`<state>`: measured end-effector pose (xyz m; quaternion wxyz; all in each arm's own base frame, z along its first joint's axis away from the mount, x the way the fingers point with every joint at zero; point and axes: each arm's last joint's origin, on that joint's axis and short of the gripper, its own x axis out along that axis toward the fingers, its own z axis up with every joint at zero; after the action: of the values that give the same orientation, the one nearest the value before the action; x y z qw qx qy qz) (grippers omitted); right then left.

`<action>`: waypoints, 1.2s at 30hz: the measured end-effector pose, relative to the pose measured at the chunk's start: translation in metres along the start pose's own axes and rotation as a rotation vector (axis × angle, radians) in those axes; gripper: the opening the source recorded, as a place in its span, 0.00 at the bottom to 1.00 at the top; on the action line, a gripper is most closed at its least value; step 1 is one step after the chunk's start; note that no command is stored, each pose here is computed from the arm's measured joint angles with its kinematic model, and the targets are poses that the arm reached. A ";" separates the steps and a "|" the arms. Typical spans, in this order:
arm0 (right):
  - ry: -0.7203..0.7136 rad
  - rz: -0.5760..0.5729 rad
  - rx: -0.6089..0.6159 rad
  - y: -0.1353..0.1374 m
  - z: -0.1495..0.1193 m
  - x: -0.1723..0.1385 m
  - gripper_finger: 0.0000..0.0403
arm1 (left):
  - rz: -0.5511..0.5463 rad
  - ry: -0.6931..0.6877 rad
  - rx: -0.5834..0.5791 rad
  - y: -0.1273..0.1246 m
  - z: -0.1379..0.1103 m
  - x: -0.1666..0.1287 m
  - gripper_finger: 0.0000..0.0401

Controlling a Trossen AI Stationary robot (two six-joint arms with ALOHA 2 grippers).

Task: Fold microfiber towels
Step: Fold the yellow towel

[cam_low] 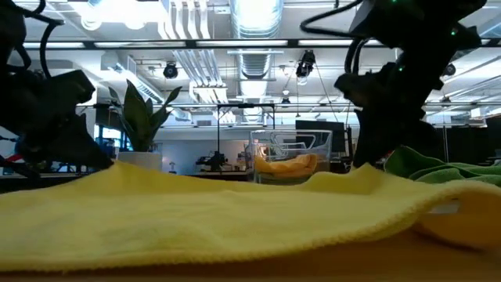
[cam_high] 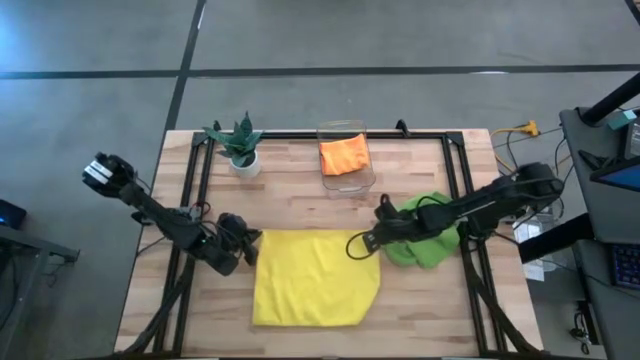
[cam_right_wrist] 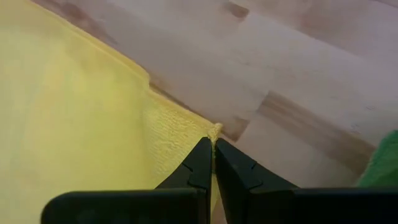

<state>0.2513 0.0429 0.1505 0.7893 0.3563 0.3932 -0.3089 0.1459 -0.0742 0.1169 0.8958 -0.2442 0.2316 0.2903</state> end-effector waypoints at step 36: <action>-0.051 0.468 -0.195 0.034 -0.041 -0.086 0.50 | -0.368 0.067 -0.094 -0.015 0.034 -0.030 0.53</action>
<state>0.2181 0.1126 0.2154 0.8795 0.3519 0.3081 -0.0872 0.1433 -0.0781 0.1643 0.9131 -0.3337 0.1989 0.1237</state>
